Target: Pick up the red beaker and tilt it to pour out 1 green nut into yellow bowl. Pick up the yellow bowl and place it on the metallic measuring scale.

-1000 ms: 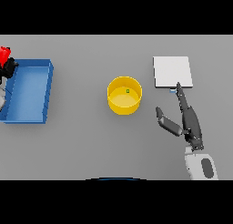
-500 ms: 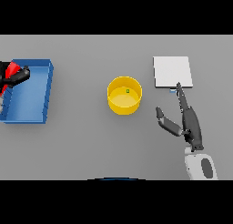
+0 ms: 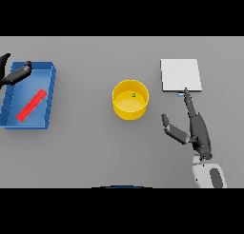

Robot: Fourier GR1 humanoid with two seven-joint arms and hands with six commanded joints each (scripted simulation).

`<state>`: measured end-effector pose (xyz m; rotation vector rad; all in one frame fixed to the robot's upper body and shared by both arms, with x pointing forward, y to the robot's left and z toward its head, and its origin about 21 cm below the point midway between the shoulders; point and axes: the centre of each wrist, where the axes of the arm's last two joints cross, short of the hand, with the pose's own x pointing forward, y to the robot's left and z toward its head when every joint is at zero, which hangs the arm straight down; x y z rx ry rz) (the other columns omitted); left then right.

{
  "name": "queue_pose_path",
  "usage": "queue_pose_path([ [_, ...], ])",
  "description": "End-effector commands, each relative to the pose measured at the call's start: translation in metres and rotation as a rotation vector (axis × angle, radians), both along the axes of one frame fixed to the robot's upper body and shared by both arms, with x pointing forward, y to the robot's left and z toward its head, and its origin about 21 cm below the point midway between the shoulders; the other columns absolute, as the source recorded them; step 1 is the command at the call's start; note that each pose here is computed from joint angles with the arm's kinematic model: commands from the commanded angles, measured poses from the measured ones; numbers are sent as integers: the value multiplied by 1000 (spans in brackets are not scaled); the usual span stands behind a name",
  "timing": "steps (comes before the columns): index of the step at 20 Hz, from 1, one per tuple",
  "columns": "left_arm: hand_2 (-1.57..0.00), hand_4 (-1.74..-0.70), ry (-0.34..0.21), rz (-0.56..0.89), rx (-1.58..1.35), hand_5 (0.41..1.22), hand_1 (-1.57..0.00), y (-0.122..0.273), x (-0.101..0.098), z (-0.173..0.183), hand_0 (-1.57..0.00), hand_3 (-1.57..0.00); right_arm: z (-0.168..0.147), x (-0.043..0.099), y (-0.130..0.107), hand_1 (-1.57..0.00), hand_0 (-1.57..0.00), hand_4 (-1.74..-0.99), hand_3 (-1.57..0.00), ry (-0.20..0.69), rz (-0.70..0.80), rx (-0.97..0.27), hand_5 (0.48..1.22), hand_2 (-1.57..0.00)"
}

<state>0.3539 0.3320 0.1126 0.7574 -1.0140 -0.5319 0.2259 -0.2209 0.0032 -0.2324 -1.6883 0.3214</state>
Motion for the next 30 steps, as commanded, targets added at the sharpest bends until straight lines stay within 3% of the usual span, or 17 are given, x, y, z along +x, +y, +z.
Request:
queue_pose_path([
  [1, -65, -783, -14, -5, -10, 674, -64, -2, 0, 0, -79, -61, 0, 1, 1, 1, 1, -1195, 1, 2, -2, -22, 660, 1],
  [5, -26, -780, -57, -18, -20, 679, -26, -2, 3, 0, -32, -24, 7, 12, 8, 1, 1, -1162, 1, -19, 88, -70, 694, 1],
  [9, -10, -786, -43, -17, -34, 704, -10, -3, 2, -6, -12, -9, 25, 33, 7, 1, 1, -1234, 1, -37, 234, -242, 707, 1],
  [12, -5, -794, -41, -20, -39, 710, -5, -4, 2, -7, -6, -4, 37, 50, 11, 1, 1, -1278, 1, -20, 309, -451, 683, 1],
  [18, 0, -794, -38, -22, -34, 719, 0, -5, 4, -7, -1, 0, 61, 80, 29, 1, 1, -1270, 1, -111, 535, -813, 664, 1],
  [24, 1, -799, -36, -29, -27, 720, 1, -9, 5, -6, 1, 1, 65, 103, 48, 1, 1, -1276, 1, -87, 684, -945, 670, 1],
  [30, 1, -794, -42, -25, -29, 723, 1, -6, 5, -2, 1, 1, 57, 118, 66, 1, 1, -1246, 1, -52, 823, -1021, 686, 1],
])
